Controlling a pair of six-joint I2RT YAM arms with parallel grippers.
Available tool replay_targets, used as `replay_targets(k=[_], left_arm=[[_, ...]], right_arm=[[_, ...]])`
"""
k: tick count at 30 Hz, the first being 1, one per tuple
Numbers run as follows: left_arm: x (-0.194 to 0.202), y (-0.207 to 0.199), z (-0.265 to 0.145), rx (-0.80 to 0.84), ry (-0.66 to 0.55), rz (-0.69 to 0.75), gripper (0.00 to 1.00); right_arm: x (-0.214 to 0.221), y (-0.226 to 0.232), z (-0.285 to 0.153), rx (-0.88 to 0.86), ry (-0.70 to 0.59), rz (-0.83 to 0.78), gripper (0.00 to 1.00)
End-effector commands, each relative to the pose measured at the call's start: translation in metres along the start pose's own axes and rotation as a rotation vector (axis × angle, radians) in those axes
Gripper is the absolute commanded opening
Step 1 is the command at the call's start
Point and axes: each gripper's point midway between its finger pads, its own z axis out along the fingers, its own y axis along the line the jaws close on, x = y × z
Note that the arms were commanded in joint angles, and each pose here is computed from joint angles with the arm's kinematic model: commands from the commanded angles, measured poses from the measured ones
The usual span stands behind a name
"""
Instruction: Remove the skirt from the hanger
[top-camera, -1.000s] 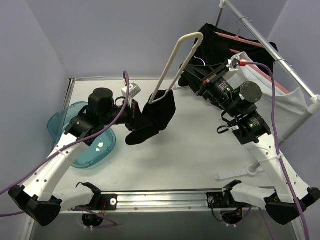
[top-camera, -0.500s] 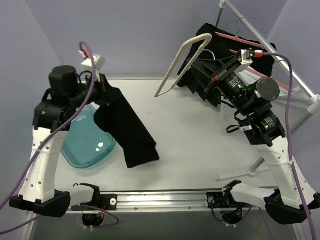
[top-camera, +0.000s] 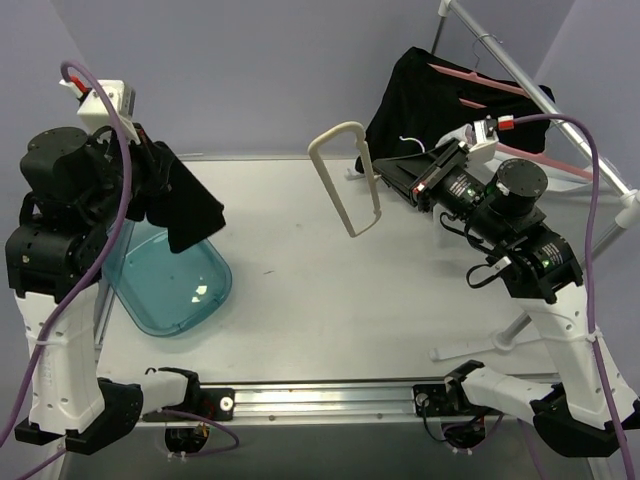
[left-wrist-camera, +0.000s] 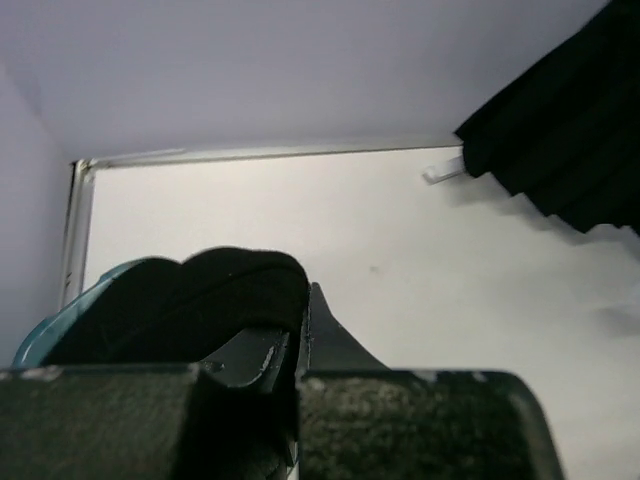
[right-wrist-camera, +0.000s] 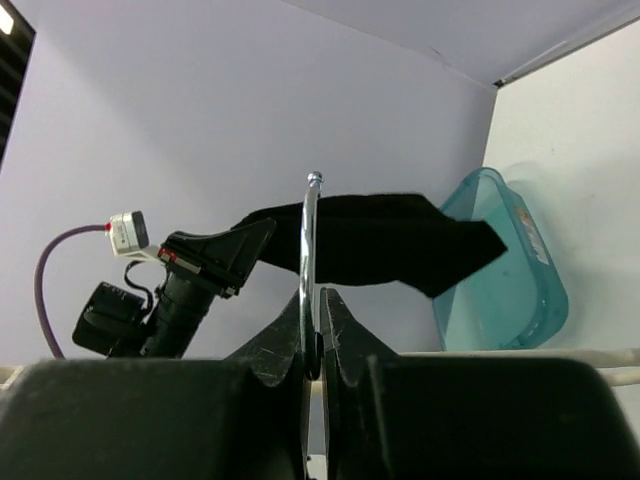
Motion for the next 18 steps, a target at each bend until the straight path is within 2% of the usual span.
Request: replay_targets(k=[1, 8, 18], left_arm=[[0.018, 0.040, 0.006, -0.199, 0.053, 0.029, 0.02], [0.065, 0.069, 0.023, -0.287, 0.167, 0.034, 0.02], [0.099, 0.115, 0.006, -0.446, 0.237, 0.105, 0.02]], right_arm=[[-0.001, 0.011, -0.009, -0.027, 0.013, -0.081, 0.00], [0.012, -0.010, -0.007, 0.022, 0.083, -0.088, 0.00], [0.018, -0.032, -0.014, 0.057, 0.123, -0.081, 0.00]])
